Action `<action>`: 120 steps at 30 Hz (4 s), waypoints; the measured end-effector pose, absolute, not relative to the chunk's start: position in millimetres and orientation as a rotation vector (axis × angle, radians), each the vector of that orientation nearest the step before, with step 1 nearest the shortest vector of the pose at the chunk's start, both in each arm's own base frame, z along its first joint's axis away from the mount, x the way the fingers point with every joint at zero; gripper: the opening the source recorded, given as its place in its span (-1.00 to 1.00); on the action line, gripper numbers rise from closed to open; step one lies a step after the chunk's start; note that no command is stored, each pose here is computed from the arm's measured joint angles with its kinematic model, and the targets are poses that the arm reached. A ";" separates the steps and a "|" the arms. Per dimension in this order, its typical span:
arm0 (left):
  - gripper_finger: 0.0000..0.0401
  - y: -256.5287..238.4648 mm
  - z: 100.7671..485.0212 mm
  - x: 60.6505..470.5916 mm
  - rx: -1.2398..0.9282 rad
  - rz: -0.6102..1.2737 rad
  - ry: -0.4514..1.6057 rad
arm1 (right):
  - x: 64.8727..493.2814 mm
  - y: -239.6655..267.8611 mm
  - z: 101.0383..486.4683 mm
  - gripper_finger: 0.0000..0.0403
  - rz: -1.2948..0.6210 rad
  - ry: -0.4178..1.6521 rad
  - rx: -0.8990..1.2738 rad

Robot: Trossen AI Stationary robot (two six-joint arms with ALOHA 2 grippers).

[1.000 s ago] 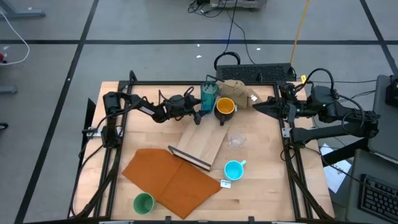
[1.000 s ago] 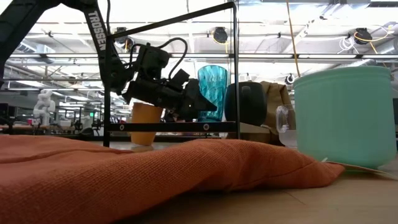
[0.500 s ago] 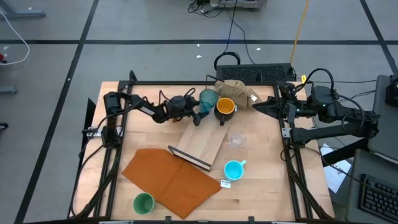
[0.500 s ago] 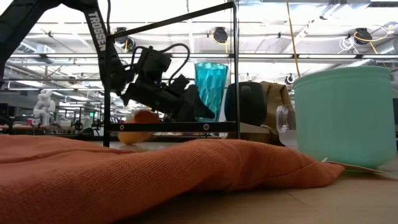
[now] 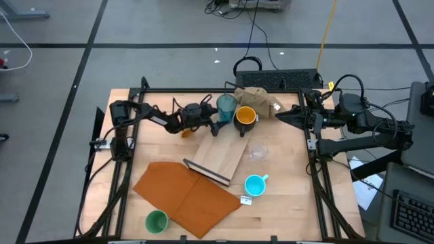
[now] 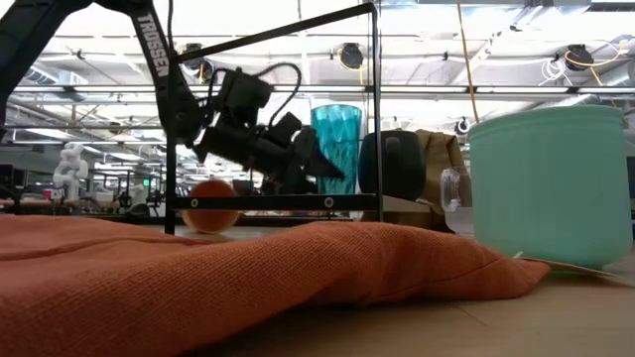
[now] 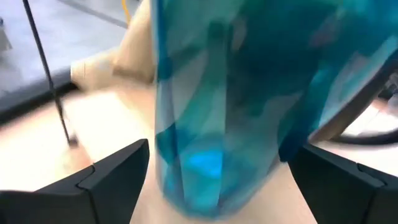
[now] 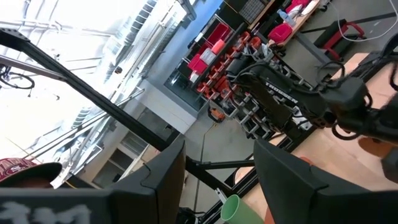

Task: Stack small to large cups/mugs on shelf
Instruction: Put the blue cup on the shelf, then put the orange cup on the table

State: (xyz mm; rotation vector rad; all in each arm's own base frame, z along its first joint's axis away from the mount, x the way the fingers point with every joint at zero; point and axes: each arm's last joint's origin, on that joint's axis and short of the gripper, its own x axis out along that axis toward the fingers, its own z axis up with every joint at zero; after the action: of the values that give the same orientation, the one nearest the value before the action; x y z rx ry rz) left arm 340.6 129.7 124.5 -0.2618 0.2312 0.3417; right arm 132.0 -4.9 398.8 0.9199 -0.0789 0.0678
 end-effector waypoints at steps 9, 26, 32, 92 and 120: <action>0.88 128.0 143.1 331.2 -0.191 0.399 0.337 | 132.0 -4.8 398.8 -0.10 0.070 -0.079 0.918; 0.88 105.4 178.0 319.1 -0.120 0.424 0.422 | 131.7 -3.9 400.2 -0.10 0.103 -0.080 0.892; 0.88 102.0 183.7 306.2 -0.152 0.460 0.522 | 131.5 -3.1 403.3 -0.10 0.140 -0.100 0.887; 0.29 36.3 160.3 284.3 -0.246 0.701 0.866 | 126.6 3.0 405.1 -0.10 0.267 -0.063 0.836; 0.13 80.1 239.7 202.9 -0.494 0.681 0.778 | 124.5 4.5 402.3 -0.10 0.301 -0.021 0.778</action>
State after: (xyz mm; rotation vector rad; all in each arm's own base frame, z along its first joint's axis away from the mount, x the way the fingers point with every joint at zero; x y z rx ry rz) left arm 202.9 80.1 239.7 -0.4937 0.7782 0.6813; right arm 124.5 4.5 402.3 0.7781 -0.0206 0.3011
